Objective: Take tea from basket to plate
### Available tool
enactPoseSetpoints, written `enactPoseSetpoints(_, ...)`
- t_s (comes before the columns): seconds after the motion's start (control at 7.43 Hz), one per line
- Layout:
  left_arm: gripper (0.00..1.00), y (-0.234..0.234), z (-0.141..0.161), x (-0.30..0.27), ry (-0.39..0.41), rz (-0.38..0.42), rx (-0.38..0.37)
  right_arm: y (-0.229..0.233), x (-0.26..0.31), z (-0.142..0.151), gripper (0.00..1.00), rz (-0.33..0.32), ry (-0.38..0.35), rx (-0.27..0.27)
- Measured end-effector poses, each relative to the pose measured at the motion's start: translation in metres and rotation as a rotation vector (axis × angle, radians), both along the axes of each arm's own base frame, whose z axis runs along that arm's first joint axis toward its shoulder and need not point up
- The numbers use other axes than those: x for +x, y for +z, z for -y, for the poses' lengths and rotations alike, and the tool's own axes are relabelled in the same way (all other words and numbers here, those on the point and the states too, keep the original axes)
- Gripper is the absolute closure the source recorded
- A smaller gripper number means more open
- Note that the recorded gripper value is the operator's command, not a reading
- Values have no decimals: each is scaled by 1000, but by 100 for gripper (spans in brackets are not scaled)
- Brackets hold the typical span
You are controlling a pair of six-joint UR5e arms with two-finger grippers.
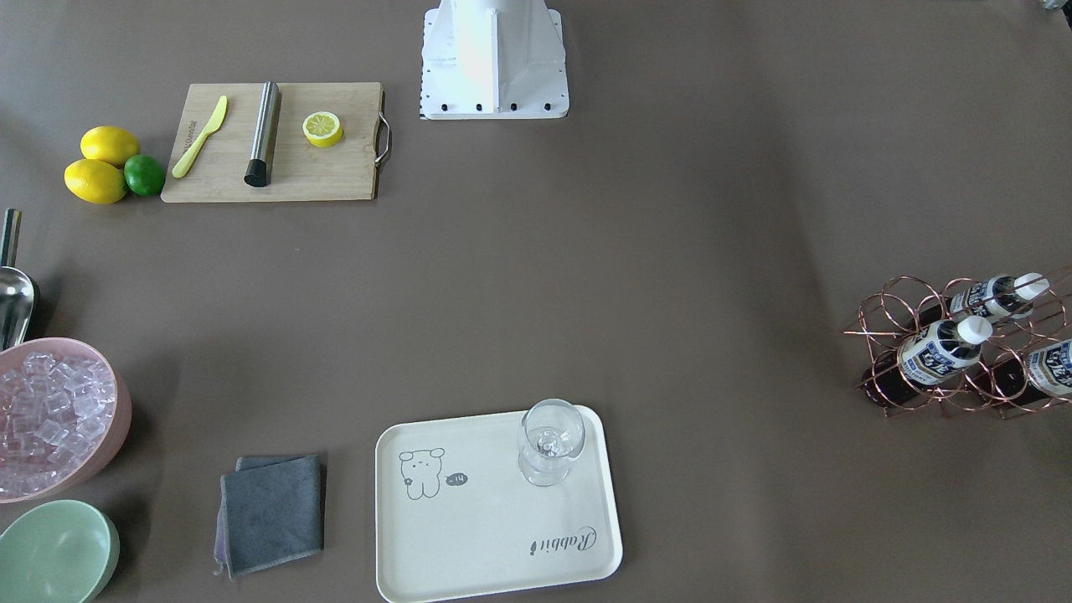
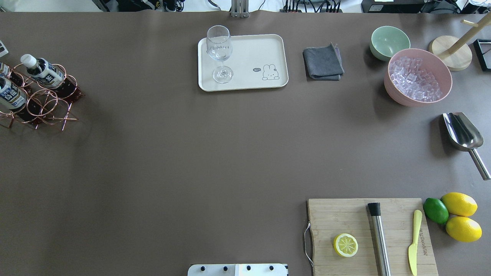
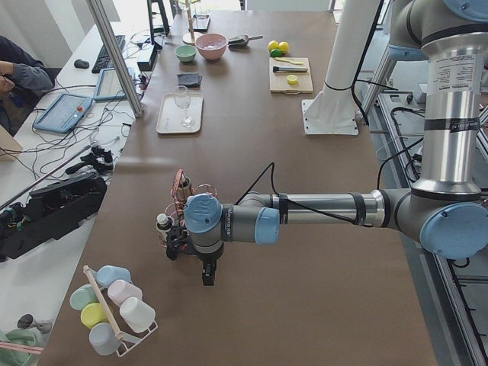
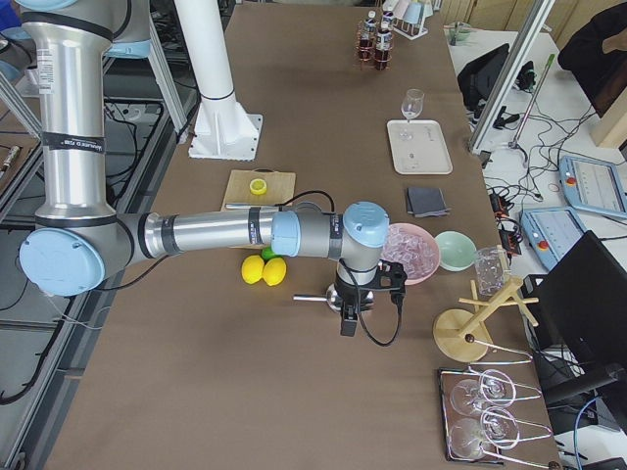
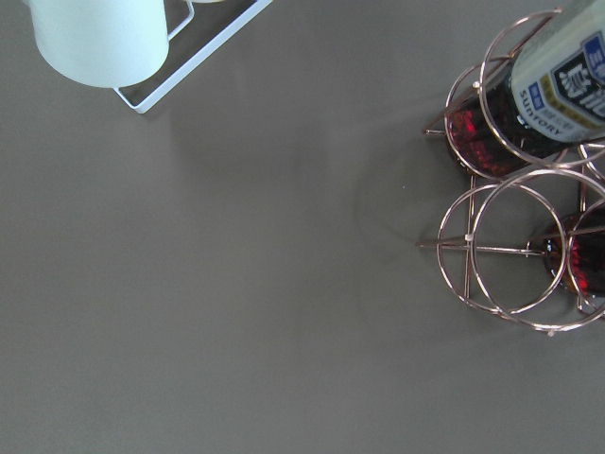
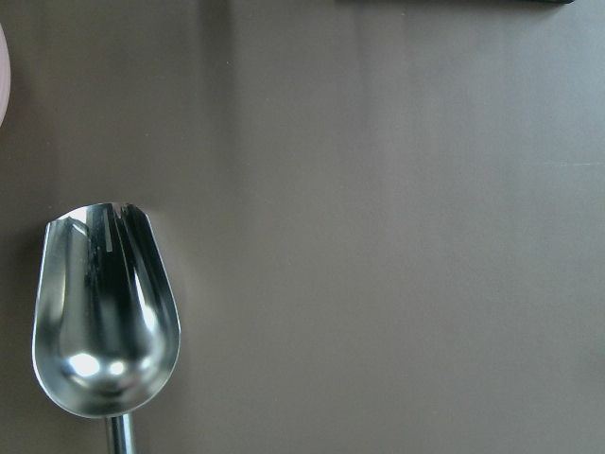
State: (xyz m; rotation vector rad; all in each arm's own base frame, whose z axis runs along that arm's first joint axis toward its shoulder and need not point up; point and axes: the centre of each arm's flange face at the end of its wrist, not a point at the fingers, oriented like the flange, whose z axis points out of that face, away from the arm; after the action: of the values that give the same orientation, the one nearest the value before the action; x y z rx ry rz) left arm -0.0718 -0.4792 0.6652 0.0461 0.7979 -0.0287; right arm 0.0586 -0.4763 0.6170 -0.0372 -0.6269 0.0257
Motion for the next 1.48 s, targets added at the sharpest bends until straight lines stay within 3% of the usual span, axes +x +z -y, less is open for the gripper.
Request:
enactPoseSetpoints(0.27,2,-4,-8,-2,94,8,43,0,0,0,0,-1,0,0)
enactPoseSetpoints(0.54,2,-11,-6,-8,227,21,155,1,0,1,0,-2,1,0)
enactPoseSetpoints(1.48,2,-105,57,-23,656,162,681,10,1,4,0,-8,0,24)
